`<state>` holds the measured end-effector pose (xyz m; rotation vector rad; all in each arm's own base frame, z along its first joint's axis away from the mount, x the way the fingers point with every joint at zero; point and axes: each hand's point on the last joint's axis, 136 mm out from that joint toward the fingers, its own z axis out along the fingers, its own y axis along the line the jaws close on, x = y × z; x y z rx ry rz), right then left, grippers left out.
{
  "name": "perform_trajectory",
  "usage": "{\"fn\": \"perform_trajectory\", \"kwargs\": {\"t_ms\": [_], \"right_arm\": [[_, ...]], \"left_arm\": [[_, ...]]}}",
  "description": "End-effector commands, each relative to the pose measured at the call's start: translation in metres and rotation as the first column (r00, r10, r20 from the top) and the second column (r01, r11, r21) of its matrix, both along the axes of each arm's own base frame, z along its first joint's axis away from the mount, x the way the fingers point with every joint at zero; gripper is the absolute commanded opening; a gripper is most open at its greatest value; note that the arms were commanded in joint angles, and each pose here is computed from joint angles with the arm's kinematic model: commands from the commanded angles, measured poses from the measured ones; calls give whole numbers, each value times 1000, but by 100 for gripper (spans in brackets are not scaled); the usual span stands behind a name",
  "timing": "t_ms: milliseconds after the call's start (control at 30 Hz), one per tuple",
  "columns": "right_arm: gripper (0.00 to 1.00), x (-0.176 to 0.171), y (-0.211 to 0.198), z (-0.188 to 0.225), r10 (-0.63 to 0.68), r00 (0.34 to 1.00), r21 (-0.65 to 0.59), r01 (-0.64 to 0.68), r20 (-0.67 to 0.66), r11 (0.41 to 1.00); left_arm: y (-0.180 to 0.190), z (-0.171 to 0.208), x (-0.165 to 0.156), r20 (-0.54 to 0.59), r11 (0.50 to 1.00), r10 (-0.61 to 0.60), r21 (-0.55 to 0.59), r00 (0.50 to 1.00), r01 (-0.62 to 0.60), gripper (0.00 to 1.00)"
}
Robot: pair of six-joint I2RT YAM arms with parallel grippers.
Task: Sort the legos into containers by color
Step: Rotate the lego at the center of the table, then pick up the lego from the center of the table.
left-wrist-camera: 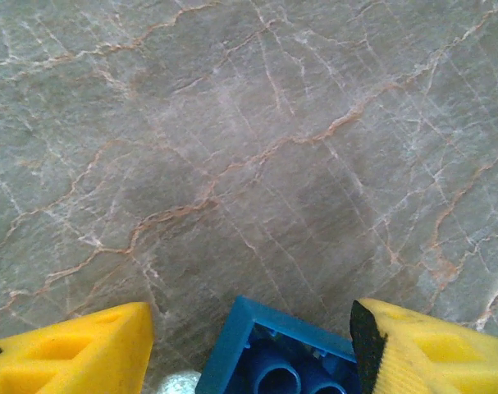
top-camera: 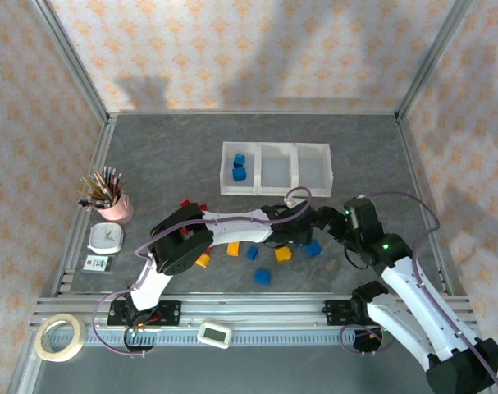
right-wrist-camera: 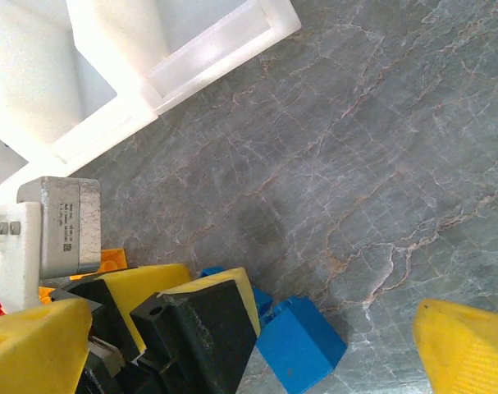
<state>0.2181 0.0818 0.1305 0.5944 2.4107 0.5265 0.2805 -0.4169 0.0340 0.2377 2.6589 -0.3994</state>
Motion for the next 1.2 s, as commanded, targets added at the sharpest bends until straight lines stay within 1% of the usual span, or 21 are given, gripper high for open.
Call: {"fn": "perform_trajectory", "kwargs": {"t_ms": [0,100,200,300,467,600,700,833,1000,1167], "right_arm": [[100,2,-8,11,-38,999,-13,38,28,999],[100,2,-7,12,-35,999,-10,36,32,999],[100,3,-6,12,-32,999,-3,32,33,999],[100,3,-4,13,-26,999,3,26,37,1000],[100,5,-3,13,-24,999,1,24,40,1000],[100,4,-4,11,-20,999,-3,21,35,1000],[100,4,-3,9,-18,999,1,18,33,1000],[100,5,0,6,-9,999,11,9,31,1000],[100,4,1,2,-3,1000,12,3,24,1000],[100,4,1,2,1,1000,14,-1,24,1000]], "left_arm": [[29,-2,-7,22,992,-12,127,1000,9,66],[38,2,-3,41,989,-4,150,999,-2,65],[45,6,-2,42,990,-3,141,999,-3,62],[52,13,2,46,992,17,127,999,-23,62],[35,24,-3,25,999,4,36,1000,-5,70],[44,17,-3,18,996,58,62,998,-59,73],[45,9,-8,1,996,76,55,997,-76,73],[45,2,-9,-7,994,93,65,996,-92,69],[32,-3,-11,-33,996,84,9,996,-83,64],[35,-9,-8,-23,994,99,40,995,-98,58]]}}
